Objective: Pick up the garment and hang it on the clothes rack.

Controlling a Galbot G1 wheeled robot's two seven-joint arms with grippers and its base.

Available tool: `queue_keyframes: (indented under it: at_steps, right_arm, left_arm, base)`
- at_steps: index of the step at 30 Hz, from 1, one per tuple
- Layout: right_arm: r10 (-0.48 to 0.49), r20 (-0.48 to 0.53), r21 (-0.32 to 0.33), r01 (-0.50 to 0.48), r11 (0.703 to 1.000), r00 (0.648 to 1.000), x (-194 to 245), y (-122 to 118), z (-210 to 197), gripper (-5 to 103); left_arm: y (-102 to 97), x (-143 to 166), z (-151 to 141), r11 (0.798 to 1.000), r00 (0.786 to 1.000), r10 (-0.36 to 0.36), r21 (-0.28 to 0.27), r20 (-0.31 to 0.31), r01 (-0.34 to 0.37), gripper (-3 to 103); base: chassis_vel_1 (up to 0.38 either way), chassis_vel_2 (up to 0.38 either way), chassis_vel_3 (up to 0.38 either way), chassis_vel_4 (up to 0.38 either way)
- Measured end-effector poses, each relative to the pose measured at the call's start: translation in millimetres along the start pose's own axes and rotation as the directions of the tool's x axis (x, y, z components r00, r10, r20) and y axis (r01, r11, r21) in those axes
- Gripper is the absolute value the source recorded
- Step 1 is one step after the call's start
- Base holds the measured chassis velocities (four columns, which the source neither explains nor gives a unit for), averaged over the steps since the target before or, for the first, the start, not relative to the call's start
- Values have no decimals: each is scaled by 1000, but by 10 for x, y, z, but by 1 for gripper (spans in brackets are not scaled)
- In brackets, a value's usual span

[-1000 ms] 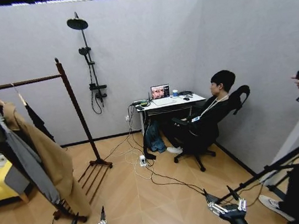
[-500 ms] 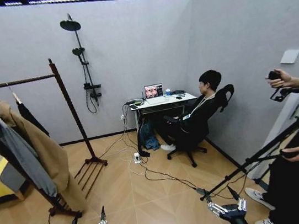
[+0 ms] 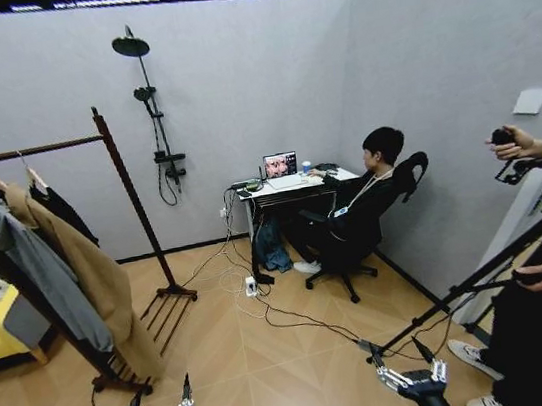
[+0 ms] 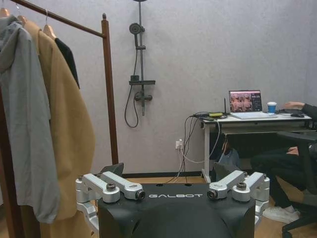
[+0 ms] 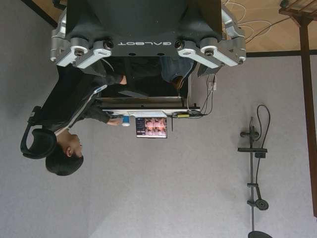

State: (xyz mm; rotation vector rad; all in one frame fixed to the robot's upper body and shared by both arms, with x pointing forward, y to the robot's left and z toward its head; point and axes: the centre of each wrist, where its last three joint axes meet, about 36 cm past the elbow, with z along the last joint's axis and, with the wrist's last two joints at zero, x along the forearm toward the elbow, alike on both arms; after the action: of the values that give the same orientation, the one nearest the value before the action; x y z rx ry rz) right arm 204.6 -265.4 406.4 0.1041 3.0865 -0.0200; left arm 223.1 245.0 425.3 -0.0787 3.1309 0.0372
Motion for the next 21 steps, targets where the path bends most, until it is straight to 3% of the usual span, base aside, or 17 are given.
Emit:
queue_keyframes:
  at_steps: [7, 21]
  right_arm:
    - [0, 0, 0, 0, 1000, 1000, 1, 1, 0, 100]
    - [0, 0, 0, 0, 1000, 1000, -1, 0, 0, 100]
  left_arm:
    - [3, 0, 0, 1000, 1000, -1, -1, 0, 1, 100]
    - [0, 0, 0, 1000, 1000, 0, 0, 0, 0, 100]
  base:
    - [145, 114, -127, -131]
    - [23, -68, -28, 62]
